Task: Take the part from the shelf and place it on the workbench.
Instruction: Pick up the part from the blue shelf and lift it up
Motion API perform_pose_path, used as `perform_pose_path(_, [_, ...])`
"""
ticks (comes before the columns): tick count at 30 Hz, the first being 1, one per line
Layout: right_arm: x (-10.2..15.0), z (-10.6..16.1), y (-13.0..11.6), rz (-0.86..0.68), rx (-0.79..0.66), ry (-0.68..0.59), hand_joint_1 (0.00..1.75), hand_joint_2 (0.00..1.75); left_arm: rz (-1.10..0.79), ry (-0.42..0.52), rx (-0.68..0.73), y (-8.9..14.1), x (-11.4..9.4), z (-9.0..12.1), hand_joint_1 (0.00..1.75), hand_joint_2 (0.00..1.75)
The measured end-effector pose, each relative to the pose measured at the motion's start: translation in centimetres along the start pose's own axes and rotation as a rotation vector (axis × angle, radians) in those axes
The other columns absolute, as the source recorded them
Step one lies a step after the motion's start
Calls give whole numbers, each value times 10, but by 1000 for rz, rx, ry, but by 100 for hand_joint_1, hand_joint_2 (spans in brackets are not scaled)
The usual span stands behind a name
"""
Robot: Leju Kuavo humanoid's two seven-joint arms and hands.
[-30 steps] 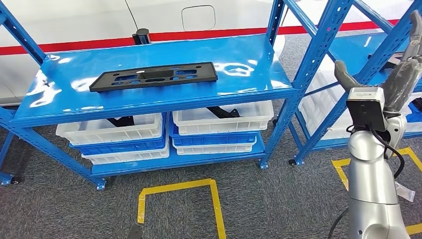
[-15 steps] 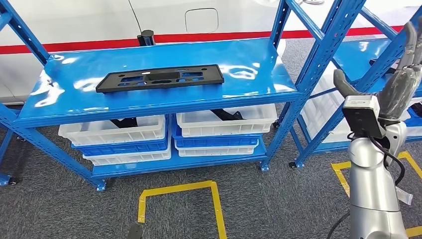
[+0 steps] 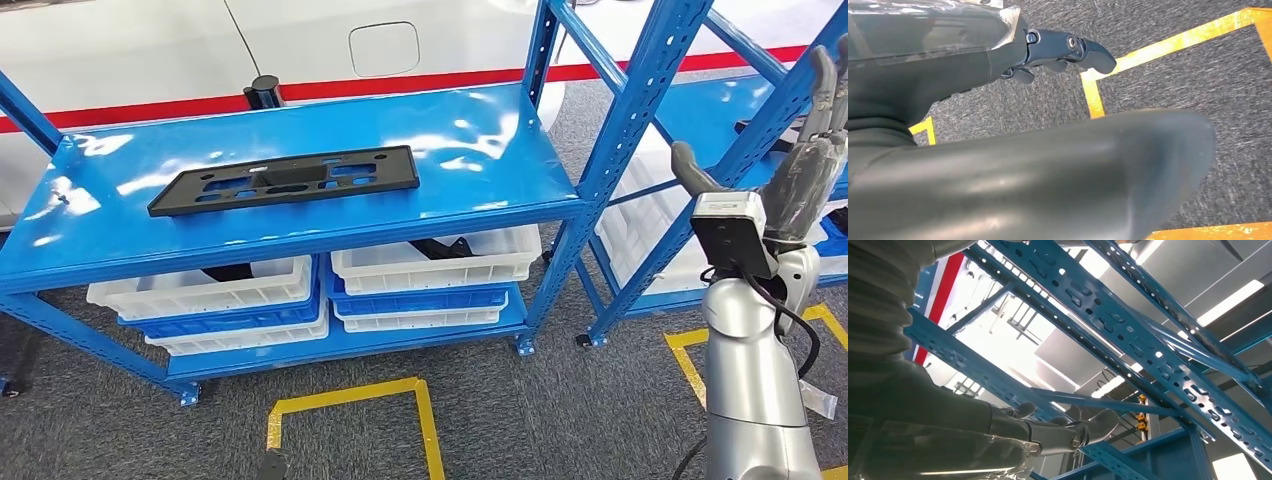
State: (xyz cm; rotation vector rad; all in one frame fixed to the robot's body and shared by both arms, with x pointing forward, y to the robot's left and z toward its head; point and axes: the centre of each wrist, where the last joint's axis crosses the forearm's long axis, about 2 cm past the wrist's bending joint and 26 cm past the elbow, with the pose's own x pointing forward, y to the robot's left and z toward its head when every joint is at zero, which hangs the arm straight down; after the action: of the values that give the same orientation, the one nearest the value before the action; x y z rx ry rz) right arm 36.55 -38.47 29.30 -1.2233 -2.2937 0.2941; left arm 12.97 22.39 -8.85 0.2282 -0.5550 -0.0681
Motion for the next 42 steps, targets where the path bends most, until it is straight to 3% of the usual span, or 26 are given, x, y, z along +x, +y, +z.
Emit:
perform_pose_path(20, [5, -6, 8, 24, 61, -13, 0, 175, 13, -8, 12, 2, -1, 0, 0, 0])
perform_pose_path(27, [10, -1, 18, 72, 233, -28, 0, 175, 10, -6, 19, 1, -2, 0, 0, 0])
perform_pose_path(33, [8, 1, 28, 109, 462, -54, 0, 175, 22, -6, 30, 4, -5, 0, 0, 0])
perform_pose_path(42, [22, -2, 62, 171, 757, -153, 0, 175, 35, -1, 40, 5, -16, 3, 0, 0])
